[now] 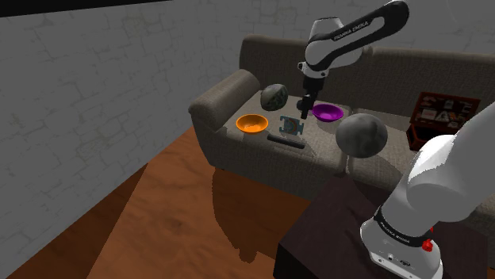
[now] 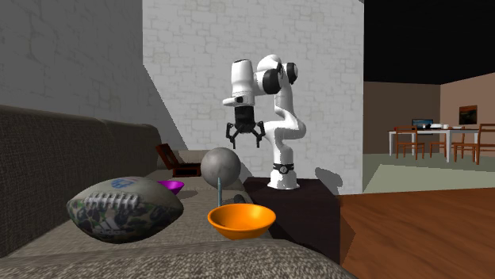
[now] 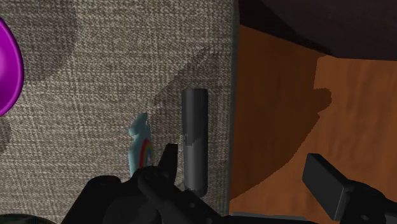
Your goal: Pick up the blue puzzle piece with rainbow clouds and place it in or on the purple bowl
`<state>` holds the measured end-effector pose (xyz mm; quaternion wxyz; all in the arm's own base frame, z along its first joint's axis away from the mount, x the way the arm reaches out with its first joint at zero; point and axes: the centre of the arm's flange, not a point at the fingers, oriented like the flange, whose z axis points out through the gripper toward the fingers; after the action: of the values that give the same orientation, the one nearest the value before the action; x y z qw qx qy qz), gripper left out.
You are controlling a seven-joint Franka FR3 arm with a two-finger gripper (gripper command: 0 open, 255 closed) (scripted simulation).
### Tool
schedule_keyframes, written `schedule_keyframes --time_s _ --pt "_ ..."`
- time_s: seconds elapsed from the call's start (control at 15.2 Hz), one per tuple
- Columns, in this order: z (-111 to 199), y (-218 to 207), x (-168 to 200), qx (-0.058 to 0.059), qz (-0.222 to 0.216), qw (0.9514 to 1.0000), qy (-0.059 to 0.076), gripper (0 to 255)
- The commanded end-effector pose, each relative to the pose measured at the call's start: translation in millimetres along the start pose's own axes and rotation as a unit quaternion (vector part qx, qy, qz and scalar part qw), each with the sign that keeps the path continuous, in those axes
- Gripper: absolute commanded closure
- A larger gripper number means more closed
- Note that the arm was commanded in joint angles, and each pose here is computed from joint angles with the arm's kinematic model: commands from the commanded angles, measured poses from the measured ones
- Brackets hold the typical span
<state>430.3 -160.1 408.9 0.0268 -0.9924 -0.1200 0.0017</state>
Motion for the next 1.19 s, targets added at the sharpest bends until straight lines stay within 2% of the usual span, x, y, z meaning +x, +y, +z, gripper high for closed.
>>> schedule_keyframes --time_s 0.0,0.59,1.12 --pt "16.7 19.5 9.0 -0.003 -0.009 1.0000 0.002 0" --pt "81.2 100.3 60.4 -0.015 -0.046 0.9988 0.008 0" --pt "121.7 102.2 61.7 -0.015 -0.047 0.9988 0.008 0"
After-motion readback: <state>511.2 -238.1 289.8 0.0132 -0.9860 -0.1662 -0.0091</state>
